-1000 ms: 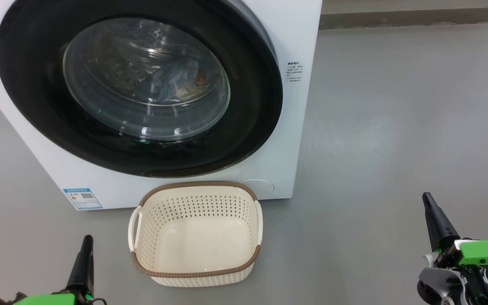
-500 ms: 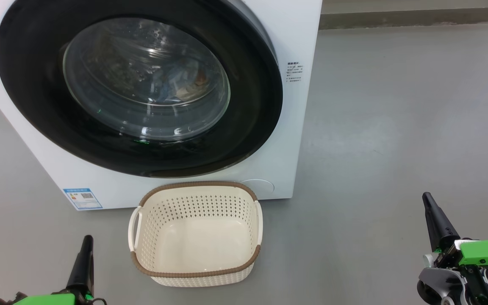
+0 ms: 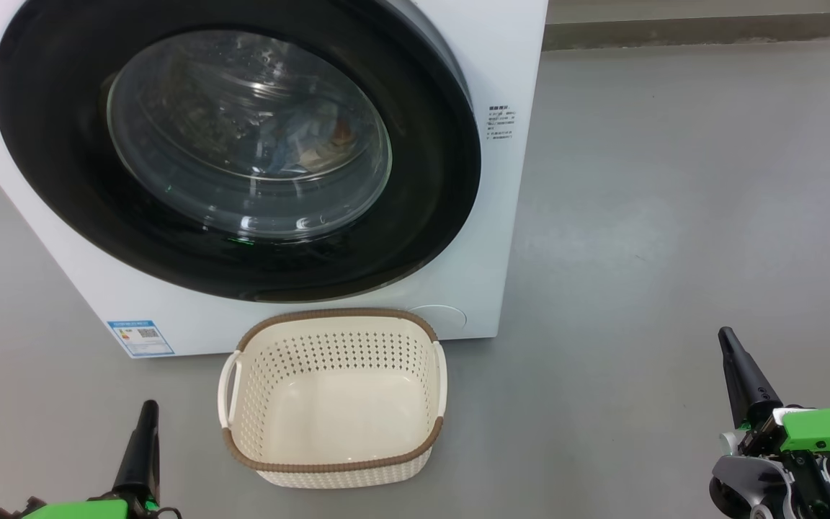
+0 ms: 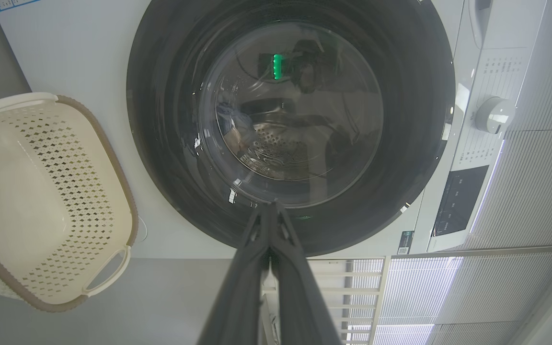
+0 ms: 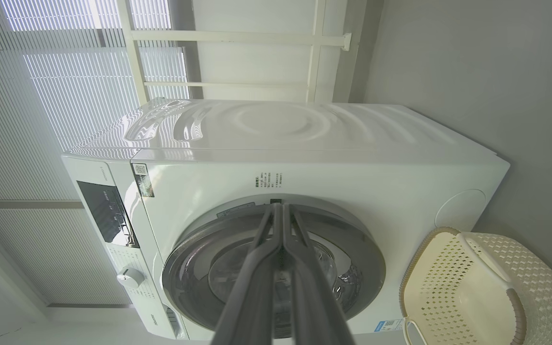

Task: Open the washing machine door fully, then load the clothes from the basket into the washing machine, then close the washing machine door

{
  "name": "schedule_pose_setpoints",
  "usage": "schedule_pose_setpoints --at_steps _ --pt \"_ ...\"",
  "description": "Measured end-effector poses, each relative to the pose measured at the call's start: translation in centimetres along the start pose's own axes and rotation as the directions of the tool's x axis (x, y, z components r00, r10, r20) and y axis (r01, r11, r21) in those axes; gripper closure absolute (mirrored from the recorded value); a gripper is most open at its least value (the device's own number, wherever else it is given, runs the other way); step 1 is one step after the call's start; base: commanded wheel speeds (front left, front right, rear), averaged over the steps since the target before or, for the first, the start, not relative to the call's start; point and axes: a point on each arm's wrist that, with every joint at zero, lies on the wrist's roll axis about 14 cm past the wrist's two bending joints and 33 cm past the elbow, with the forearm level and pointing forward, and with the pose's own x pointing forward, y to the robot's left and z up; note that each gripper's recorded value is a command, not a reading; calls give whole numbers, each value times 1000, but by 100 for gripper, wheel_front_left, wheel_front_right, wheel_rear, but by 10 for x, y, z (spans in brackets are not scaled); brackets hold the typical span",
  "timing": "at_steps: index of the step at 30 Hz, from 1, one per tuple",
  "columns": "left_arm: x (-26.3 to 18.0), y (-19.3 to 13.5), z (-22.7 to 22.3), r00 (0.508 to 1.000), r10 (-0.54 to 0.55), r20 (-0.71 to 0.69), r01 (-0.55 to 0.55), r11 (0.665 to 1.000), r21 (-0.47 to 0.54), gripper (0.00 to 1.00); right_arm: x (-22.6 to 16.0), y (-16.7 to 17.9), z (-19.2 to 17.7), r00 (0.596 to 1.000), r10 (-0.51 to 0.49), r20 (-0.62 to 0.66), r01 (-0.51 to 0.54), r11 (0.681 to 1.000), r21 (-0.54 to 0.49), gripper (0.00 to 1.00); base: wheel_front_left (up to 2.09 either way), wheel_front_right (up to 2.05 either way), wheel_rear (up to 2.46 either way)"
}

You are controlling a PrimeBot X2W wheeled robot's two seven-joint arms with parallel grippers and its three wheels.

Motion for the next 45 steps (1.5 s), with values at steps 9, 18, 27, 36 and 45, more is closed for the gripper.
schedule_pose_setpoints --at_steps 9,18,27,36,45 --pt "0 0 0 1000 0 0 0 1000 0 100 0 0 0 1000 0 0 0 1000 0 100 0 0 0" --pt "0 0 0 1000 0 0 0 1000 0 100 0 0 0 1000 0 0 0 1000 0 100 0 0 0" --pt "0 0 0 1000 0 0 0 1000 0 100 0 0 0 1000 0 0 0 1000 0 100 0 0 0" --pt "0 0 0 1000 0 0 0 1000 0 100 0 0 0 1000 0 0 0 1000 0 100 0 0 0" --pt "0 0 0 1000 0 0 0 1000 0 100 0 0 0 1000 0 0 0 1000 0 100 0 0 0"
